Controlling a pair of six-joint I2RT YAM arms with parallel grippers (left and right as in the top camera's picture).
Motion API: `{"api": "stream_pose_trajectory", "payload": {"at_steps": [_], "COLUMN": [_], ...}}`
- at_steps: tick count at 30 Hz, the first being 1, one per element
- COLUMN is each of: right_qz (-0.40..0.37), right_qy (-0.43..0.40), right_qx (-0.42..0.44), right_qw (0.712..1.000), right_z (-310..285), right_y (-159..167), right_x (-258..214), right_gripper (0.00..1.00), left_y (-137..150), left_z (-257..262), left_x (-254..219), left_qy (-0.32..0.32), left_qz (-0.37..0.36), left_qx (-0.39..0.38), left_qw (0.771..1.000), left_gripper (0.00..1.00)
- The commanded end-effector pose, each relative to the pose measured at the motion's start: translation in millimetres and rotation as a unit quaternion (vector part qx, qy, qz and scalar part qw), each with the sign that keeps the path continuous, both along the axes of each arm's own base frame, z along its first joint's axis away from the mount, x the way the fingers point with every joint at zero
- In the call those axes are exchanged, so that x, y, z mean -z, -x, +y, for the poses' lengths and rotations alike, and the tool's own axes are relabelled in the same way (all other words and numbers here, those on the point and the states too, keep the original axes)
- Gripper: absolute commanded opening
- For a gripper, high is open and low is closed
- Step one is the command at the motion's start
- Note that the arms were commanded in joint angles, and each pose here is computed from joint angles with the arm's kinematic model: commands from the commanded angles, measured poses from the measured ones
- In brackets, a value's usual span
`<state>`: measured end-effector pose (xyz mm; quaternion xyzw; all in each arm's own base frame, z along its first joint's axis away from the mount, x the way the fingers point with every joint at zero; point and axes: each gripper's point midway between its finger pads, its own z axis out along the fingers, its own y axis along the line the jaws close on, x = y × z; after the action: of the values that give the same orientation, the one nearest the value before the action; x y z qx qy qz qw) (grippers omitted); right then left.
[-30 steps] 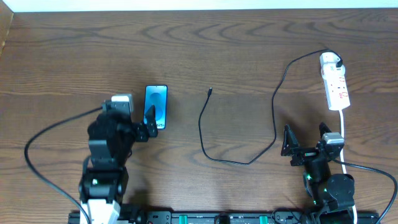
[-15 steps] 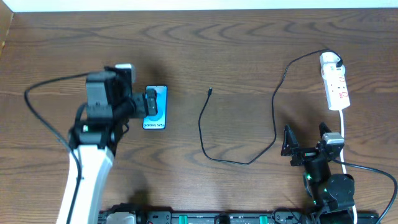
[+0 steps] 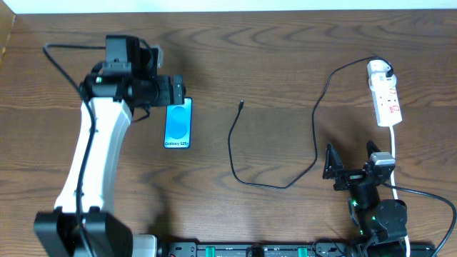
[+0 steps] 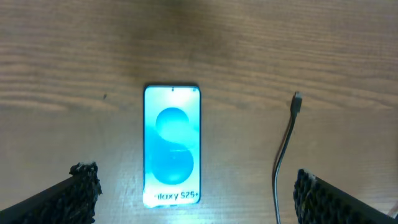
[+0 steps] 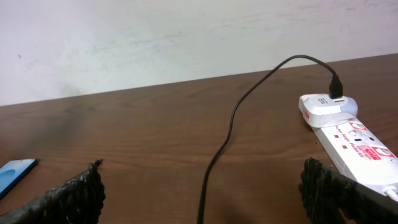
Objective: Plug charger to phone and switch on socket
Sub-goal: 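Move the left gripper over the blue phone and close on it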
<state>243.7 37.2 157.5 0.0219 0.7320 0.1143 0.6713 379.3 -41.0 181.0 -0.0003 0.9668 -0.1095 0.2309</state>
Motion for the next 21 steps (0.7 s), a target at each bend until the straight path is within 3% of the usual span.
{"api": "stream_pose_trajectory", "payload": {"at_steps": [1, 21], "right_qz": [0.000, 0.000], "right_qy": [-0.005, -0.005], "right_qx": [0.000, 0.000], "right_qw": [1.000, 1.000], "right_z": [0, 0], "right_y": [0, 0], "right_x": [0, 0], "right_gripper": [0.99, 0.99], "left_y": [-12, -19], "left_z": [-11, -12], "left_x": [5, 63], "left_qy": [0.020, 0.023], "left_qz": [0.008, 0.076], "left_qx": [0.022, 0.021], "left_qw": [1.000, 0.997], "left_gripper": [0.99, 0.99]}}
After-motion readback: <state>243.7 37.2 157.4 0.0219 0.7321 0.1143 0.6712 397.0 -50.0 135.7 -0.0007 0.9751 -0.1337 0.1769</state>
